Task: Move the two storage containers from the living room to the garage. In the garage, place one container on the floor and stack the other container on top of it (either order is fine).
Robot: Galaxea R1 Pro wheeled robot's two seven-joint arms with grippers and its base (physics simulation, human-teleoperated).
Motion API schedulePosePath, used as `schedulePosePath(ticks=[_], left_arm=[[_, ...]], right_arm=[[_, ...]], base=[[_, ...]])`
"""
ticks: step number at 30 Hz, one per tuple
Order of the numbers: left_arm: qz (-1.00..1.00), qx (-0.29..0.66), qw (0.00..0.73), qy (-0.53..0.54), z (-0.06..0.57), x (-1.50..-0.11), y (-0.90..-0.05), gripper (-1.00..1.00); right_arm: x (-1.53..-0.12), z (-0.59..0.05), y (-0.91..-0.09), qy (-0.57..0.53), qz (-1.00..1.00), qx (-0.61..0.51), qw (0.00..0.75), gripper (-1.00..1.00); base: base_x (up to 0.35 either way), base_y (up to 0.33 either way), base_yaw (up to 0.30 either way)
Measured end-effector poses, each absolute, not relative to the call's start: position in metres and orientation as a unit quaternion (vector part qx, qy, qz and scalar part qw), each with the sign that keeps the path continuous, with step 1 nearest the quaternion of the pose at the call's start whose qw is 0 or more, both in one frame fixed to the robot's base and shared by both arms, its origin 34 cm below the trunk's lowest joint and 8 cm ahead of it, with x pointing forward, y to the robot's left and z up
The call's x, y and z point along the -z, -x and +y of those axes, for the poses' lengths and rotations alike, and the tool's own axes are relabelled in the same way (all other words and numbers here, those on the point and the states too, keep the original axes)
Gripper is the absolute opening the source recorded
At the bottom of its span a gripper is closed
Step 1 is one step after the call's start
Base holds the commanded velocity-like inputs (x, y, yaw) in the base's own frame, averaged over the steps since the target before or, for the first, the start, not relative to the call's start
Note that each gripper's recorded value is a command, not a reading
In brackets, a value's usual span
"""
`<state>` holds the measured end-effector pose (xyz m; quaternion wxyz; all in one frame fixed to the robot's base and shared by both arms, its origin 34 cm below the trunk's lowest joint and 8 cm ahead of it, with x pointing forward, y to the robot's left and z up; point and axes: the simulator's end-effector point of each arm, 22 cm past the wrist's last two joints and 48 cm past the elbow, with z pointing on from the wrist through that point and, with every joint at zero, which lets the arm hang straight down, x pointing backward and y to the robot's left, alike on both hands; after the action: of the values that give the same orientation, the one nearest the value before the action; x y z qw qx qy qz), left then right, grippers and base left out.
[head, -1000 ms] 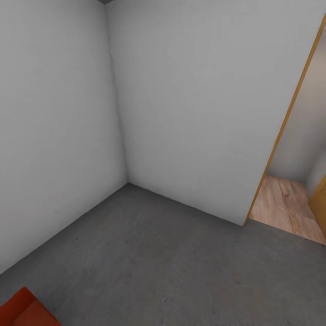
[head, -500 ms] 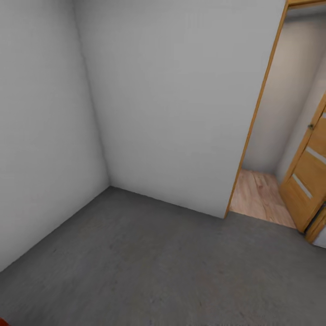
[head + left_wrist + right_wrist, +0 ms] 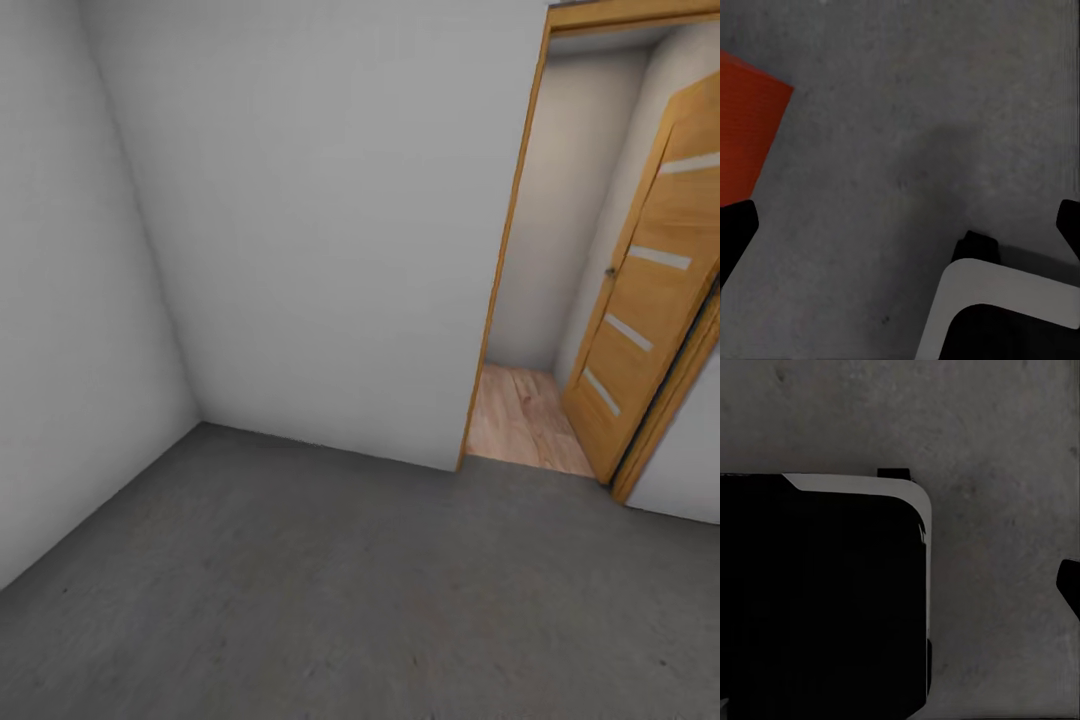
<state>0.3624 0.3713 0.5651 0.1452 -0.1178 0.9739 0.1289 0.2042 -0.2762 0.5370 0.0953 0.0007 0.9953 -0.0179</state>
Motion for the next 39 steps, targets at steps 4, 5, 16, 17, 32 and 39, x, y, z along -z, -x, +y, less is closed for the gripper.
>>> schedulePosePath(ticks=[4,5,16,17,32,39], left_arm=[[0.974,-0.129,0.147,0.118,0.371,-0.566,-0.364,1.00],[0.973,-0.129,0.148,0.118,0.371,-0.566,-0.364,1.00],[0.972,-0.128,0.156,0.119,0.371,-0.570,-0.370,1.00],[0.972,-0.128,0.157,0.119,0.371,-0.570,-0.371,1.00],[0.970,-0.126,0.168,0.121,0.371,-0.576,-0.379,1.00],[0.969,-0.125,0.174,0.121,0.371,-0.579,-0.383,1.00]], right_arm=[[-0.537,-0.276,-0.206,-0.001,0.995,0.018,0.097,1.00],[-0.537,-0.276,-0.206,-0.001,0.995,0.018,0.098,1.00],[-0.539,-0.276,-0.212,-0.001,0.994,0.018,0.106,1.00],[-0.539,-0.276,-0.213,-0.001,0.994,0.018,0.107,1.00],[-0.541,-0.274,-0.222,-0.002,0.993,0.018,0.119,1.00],[-0.542,-0.274,-0.227,-0.002,0.992,0.018,0.124,1.00]], base=[[0.000,0.000,-0.189],[0.000,0.000,-0.137],[0.000,0.000,-0.032],[0.000,0.000,-0.001],[0.000,0.000,0.000],[0.000,0.000,-0.008]])
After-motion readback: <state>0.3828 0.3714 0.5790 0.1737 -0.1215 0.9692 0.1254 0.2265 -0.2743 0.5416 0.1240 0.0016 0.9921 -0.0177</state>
